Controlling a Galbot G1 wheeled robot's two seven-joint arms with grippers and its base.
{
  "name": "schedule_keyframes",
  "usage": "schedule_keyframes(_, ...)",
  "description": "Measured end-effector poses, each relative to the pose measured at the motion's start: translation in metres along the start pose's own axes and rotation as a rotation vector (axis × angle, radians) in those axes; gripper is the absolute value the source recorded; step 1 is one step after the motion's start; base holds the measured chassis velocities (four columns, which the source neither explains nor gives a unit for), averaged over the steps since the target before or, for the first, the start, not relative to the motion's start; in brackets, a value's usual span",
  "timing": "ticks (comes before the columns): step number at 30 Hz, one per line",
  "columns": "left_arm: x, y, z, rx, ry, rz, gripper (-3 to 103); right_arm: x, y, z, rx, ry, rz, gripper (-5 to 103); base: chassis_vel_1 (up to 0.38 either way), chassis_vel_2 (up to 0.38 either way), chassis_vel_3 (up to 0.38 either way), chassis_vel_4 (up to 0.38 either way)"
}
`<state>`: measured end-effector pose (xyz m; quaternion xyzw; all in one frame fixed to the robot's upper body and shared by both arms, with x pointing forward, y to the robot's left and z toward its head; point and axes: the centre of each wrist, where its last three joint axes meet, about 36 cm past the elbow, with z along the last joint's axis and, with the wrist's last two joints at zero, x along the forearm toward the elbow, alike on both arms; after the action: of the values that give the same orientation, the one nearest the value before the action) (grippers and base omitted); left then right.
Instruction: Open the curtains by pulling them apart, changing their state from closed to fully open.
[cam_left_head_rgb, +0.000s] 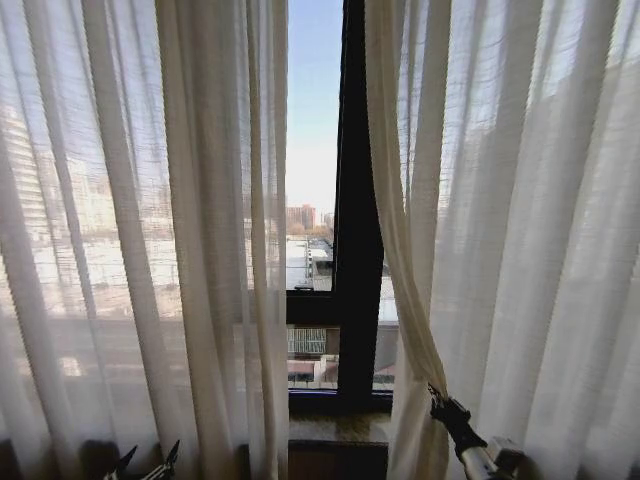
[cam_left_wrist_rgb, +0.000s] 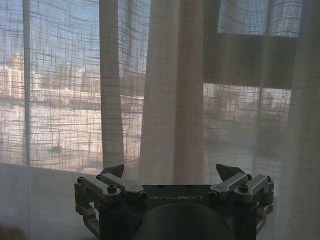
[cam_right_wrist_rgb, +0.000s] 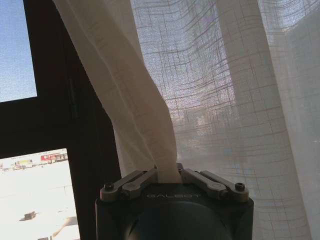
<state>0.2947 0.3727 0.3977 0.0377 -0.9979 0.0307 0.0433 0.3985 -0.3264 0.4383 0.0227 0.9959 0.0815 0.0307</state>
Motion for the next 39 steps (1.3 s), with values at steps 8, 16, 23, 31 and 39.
schedule_keyframes(8,-0.002,-0.001,0.001,0.001,-0.001,0.005,100,0.002,-0.007,-0.003,0.01,-0.004,0.013,1,-0.074,-0.071,0.08,0.079)
schedule_keyframes(16,-0.004,-0.001,-0.001,0.001,-0.006,0.009,100,0.007,-0.013,-0.01,0.024,-0.014,0.025,1,-0.102,-0.107,0.082,0.09)
schedule_keyframes(23,0.0,0.0,0.001,-0.001,-0.005,0.009,100,0.011,-0.015,-0.012,0.028,-0.018,0.03,1,-0.123,-0.122,0.147,0.128)
schedule_keyframes(31,0.0,-0.002,0.002,0.003,-0.009,0.02,100,0.014,-0.016,-0.012,0.03,-0.017,0.036,1,-0.138,-0.144,0.133,0.139)
schedule_keyframes(39,0.001,-0.002,0.002,0.003,-0.012,0.02,100,0.019,-0.016,-0.014,0.029,-0.022,0.039,1,-0.118,-0.133,0.108,0.125)
